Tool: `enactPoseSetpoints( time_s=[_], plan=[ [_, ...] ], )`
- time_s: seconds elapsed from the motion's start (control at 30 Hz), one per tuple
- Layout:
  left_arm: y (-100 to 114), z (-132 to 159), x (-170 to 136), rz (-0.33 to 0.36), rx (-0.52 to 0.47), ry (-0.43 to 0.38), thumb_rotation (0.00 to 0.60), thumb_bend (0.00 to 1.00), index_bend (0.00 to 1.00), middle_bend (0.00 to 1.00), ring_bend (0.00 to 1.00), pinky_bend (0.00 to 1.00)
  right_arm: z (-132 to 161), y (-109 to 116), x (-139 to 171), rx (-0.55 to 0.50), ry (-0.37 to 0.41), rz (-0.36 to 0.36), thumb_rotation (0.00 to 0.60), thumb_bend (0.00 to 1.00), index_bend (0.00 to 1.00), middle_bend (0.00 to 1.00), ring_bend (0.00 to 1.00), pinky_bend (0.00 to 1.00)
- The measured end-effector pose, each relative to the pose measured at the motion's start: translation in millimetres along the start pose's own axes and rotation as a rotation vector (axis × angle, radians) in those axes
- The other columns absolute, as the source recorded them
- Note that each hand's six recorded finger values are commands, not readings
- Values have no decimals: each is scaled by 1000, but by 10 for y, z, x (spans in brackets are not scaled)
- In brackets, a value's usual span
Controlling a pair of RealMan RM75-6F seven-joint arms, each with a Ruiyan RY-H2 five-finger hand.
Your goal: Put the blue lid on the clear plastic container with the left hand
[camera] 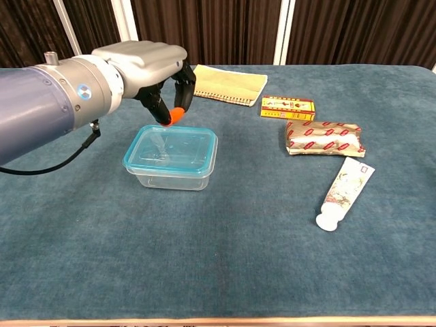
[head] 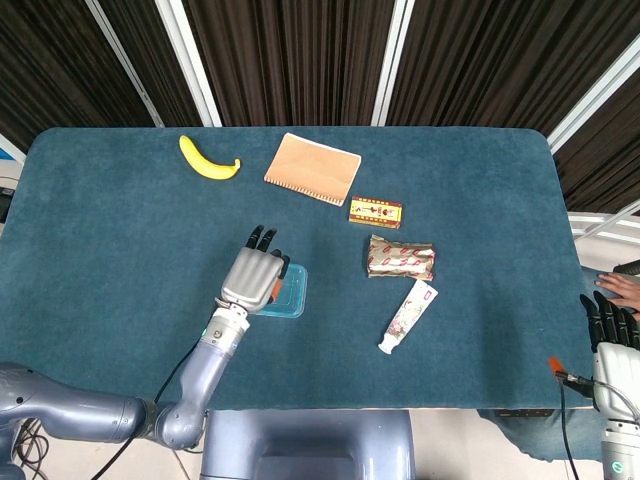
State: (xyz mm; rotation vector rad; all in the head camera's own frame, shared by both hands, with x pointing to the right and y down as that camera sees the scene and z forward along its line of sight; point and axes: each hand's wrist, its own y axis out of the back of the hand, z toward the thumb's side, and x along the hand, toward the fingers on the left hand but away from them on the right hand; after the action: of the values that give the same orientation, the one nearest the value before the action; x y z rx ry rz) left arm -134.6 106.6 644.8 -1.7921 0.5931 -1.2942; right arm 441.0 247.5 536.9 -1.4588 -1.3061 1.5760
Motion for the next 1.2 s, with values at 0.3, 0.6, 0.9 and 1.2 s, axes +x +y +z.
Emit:
enactPoseSetpoints(
  time_s=[0.3,0.6,0.9,1.2],
  plan=[
    [-62,11,93,-2,8,3,600,503,635,573,191,115,1,-4,4,-5,-1,4,600,269,52,0,0,0],
    [-156,-12,123,-30,67,23,600,503,635,563,191,109,-4,-9,4,-10,-6,11,600,269,52,0,0,0],
    [-268,-6,113,-45,107,13,600,503,635,540,189,107,-7,-10,3,-12,-9,13,600,269,52,0,0,0],
    [-372,-62,71,-59,137,27,600,500,634,527,182,101,-8,-22,3,-9,-10,20,600,268,52,0,0,0]
  ],
)
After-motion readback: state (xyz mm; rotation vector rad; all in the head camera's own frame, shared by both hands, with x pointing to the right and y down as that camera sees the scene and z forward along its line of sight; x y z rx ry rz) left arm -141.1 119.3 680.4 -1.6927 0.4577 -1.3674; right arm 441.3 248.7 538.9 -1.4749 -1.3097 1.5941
